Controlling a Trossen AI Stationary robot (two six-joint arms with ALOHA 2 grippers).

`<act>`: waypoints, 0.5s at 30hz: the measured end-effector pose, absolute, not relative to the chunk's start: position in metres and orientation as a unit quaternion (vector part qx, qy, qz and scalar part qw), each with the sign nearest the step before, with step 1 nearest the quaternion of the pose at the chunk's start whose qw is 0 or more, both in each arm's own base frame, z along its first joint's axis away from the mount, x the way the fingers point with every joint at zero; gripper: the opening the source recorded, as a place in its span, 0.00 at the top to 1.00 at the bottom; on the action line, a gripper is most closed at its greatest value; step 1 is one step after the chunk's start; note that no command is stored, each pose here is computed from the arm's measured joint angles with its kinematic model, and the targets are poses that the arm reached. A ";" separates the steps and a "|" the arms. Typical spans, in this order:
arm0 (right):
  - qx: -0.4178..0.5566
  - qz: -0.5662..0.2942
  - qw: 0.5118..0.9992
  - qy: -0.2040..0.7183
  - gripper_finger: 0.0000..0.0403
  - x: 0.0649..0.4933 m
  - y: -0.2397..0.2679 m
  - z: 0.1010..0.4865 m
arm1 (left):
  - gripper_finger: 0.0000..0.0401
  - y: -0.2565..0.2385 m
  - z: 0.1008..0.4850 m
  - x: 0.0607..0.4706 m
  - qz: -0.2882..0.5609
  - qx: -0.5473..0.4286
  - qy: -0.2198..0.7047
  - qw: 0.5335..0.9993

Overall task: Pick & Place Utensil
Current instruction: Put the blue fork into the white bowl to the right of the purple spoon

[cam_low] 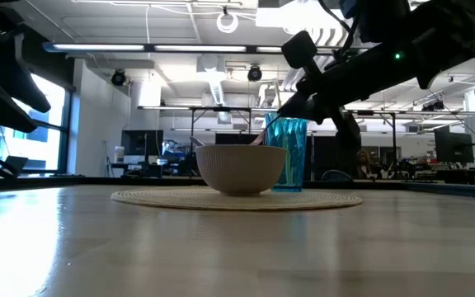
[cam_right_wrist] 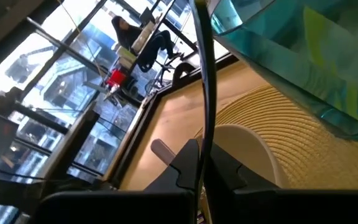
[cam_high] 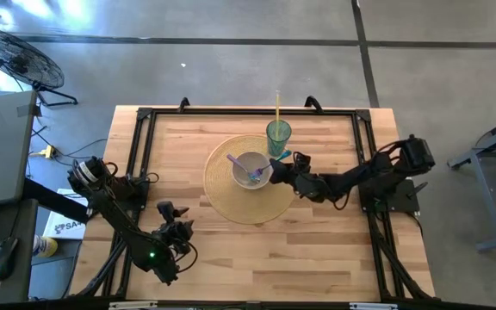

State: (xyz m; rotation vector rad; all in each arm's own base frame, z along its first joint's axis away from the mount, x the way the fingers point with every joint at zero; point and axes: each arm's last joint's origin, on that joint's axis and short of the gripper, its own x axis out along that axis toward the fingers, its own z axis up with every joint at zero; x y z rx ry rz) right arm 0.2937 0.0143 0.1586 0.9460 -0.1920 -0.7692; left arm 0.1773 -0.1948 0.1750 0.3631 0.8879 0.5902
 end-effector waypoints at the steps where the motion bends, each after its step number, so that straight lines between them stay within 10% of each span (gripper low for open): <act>1: 0.440 -0.361 0.817 -0.088 0.99 0.294 0.013 0.158 | 0.46 -0.195 0.175 0.177 0.280 0.172 0.421 0.846; 15: 0.451 -0.365 0.813 -0.053 0.99 0.292 0.012 0.151 | 0.46 -0.195 0.176 0.179 0.283 0.182 0.395 0.855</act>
